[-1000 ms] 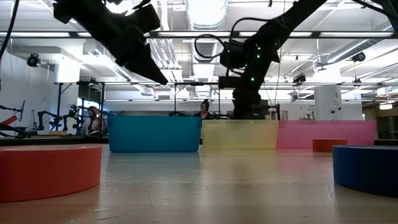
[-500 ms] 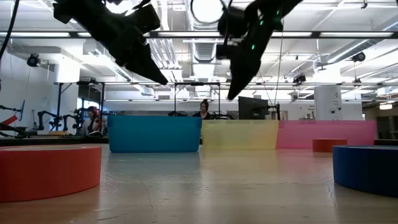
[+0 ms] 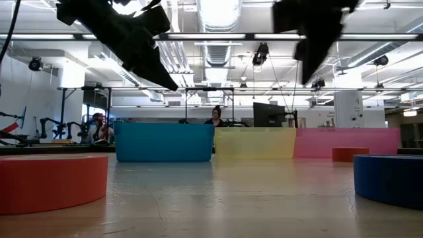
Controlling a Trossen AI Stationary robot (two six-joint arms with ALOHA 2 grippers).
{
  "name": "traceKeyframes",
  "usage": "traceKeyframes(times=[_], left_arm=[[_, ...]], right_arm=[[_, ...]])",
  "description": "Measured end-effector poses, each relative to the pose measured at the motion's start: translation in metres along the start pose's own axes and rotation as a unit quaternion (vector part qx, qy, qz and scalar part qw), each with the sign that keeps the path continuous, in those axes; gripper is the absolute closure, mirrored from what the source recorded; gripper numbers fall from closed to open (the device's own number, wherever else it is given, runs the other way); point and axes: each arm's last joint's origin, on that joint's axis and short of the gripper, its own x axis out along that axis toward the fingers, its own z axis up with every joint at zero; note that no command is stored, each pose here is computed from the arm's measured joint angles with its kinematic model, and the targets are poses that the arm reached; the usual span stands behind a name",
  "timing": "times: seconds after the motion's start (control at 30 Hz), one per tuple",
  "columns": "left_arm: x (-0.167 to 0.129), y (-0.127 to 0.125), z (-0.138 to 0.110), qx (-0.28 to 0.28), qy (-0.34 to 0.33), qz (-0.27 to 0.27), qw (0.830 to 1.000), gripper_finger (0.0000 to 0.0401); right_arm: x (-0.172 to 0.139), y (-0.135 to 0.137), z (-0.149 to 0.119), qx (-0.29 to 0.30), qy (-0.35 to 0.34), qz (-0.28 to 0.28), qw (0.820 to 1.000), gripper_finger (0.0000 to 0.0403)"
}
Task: Pick and place Stapler, Stapler remover, tape
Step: Put the light blue staple remover into the yellow bin
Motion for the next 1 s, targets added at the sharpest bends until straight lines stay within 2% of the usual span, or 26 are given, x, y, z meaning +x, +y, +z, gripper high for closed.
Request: traceKeyframes(times=[0.1,0.23,0.33,0.47,0.7,0.83,1.0], left_arm=[[0.000,0.000,0.000,-0.001,0.000,0.000,1.000,0.0348],[0.000,0.000,0.000,-0.004,-0.001,0.000,1.000,0.0348],[0.000,0.000,0.000,-0.005,-0.002,0.000,1.000,0.0348],[0.000,0.000,0.000,-0.005,-0.001,0.000,1.000,0.0348],[0.000,0.000,0.000,-0.026,-0.001,-0.007,1.000,0.0348],[0.000,0.000,0.001,-0.027,-0.003,-0.008,1.000,0.0348],[0.000,-0.001,0.002,-0.022,-0.009,-0.008,1.000,0.0348]], right_arm=[[0.007,0.015,-0.022,0.039,0.022,0.002,0.999,0.0193],[0.023,0.031,-0.050,0.120,0.063,-0.009,0.991,0.0193],[0.033,0.040,-0.068,0.192,0.095,-0.012,0.977,0.0193],[0.046,0.052,-0.088,0.277,0.139,0.012,0.951,0.0193],[0.061,0.066,-0.105,0.349,0.139,0.032,0.926,0.0193],[0.068,0.071,-0.108,0.378,0.130,0.059,0.915,0.0193],[0.075,0.080,-0.115,0.407,0.132,0.063,0.902,0.0193]])
